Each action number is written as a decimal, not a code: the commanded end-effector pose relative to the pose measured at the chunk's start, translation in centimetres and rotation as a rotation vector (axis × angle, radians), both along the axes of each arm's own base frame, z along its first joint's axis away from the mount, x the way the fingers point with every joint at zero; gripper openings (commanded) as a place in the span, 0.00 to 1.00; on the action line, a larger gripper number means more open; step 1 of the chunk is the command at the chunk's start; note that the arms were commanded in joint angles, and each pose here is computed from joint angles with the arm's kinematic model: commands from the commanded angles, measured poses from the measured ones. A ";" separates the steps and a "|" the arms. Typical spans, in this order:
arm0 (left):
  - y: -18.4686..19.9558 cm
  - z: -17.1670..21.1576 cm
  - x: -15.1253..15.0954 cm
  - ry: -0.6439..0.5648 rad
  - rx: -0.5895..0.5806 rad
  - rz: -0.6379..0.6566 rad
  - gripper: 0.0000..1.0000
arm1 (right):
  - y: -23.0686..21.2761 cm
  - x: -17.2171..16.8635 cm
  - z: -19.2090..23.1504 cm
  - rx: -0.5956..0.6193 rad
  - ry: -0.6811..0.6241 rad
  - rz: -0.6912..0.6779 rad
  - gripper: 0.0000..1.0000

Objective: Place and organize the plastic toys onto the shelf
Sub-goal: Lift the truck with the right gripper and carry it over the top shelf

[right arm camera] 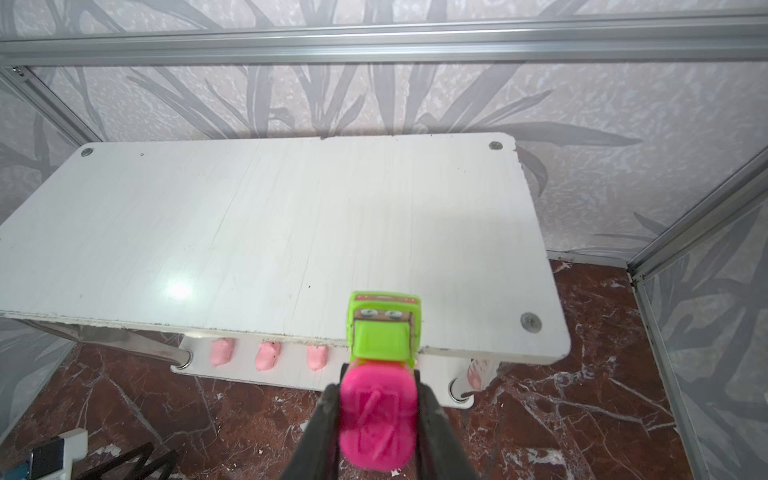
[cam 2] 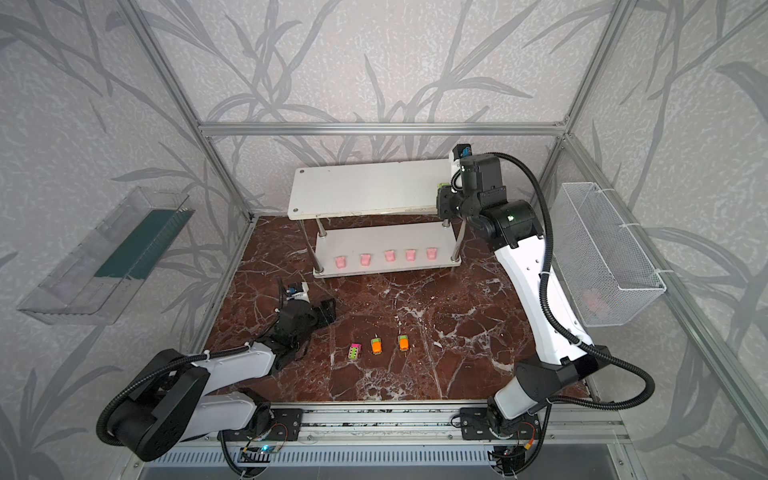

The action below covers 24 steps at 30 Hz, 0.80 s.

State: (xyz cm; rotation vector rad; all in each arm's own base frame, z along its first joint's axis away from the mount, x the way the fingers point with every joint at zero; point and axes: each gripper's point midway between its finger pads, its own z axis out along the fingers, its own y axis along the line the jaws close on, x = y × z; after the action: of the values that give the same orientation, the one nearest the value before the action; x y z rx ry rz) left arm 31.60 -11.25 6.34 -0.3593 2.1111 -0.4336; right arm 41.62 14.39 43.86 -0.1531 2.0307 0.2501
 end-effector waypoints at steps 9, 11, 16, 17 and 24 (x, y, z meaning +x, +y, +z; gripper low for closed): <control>-0.9 0.5 0.7 -0.019 -0.051 -0.016 0.78 | 0.2 5.7 -0.4 -0.058 0.036 0.026 0.24; -0.9 0.5 0.7 -0.020 -0.047 -0.021 0.78 | 0.0 6.3 -0.9 -0.058 0.049 0.020 0.24; -0.6 0.8 0.5 -0.023 -0.028 -0.023 0.78 | -0.7 7.1 -1.9 -0.067 0.081 0.005 0.24; -0.6 0.8 0.4 -0.022 -0.026 -0.023 0.78 | -1.0 7.2 -2.3 -0.068 0.092 0.001 0.24; -0.4 0.7 0.4 -0.020 -0.013 -0.018 0.78 | -1.9 7.3 -3.1 -0.064 0.126 0.000 0.25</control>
State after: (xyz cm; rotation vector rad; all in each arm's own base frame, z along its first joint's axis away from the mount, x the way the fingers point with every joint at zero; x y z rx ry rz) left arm 31.74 -11.89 6.76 -0.3391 2.0998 -0.4744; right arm 49.53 12.58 40.80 -0.1557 2.1491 0.1896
